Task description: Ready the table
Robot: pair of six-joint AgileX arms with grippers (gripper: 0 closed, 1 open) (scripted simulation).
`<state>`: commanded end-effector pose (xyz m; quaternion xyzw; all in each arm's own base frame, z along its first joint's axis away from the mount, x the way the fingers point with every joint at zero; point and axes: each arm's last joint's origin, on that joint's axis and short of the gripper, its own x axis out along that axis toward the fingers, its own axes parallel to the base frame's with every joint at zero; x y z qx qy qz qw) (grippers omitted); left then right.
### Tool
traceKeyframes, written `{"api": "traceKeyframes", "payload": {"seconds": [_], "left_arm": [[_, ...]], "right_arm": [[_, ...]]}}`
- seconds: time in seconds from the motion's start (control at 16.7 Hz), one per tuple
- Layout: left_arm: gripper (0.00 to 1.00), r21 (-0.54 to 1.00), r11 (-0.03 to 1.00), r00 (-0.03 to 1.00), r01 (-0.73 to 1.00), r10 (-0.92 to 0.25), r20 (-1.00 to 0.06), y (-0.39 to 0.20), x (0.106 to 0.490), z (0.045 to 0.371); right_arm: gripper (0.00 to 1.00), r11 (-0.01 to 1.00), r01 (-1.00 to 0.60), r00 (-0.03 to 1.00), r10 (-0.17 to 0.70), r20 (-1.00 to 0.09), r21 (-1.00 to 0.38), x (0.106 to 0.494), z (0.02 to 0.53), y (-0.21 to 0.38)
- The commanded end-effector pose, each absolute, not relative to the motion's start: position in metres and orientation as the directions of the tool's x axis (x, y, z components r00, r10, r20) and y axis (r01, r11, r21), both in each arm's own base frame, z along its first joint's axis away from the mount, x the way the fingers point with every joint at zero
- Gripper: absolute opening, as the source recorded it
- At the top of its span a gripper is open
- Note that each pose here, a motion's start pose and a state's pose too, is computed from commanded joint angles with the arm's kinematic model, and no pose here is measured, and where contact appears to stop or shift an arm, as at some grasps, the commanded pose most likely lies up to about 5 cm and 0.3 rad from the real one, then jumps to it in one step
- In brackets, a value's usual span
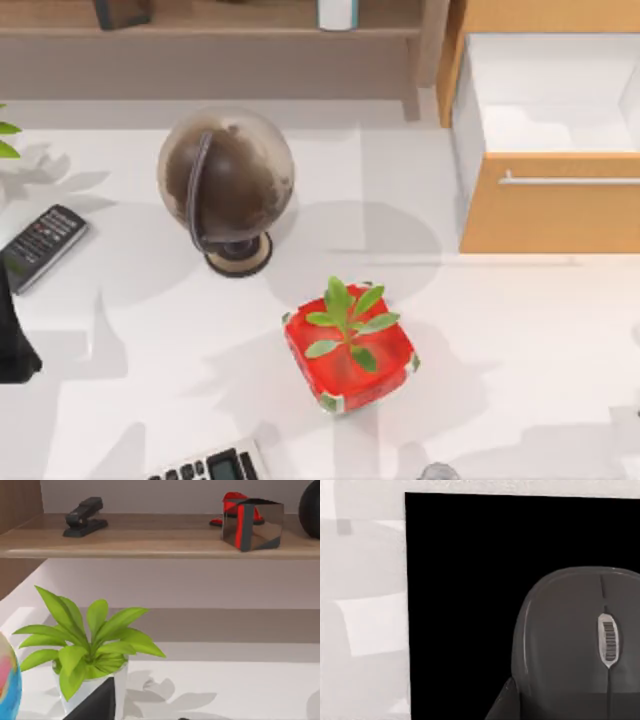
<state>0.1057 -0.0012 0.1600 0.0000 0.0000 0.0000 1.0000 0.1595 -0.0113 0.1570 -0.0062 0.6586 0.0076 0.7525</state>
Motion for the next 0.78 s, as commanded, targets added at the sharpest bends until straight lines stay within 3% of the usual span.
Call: {"api": "traceKeyframes", "payload": {"seconds": [0.78], "left_arm": [[1.0, 0.0, 1.0, 1.0, 0.0, 0.0, 0.0, -0.001, 0.106, 0.16]], "right_arm": [[0.0, 1.0, -0.027, 0.304, 0.012, -0.953, 0.004, 0.171, 0.178, -0.012]]}}
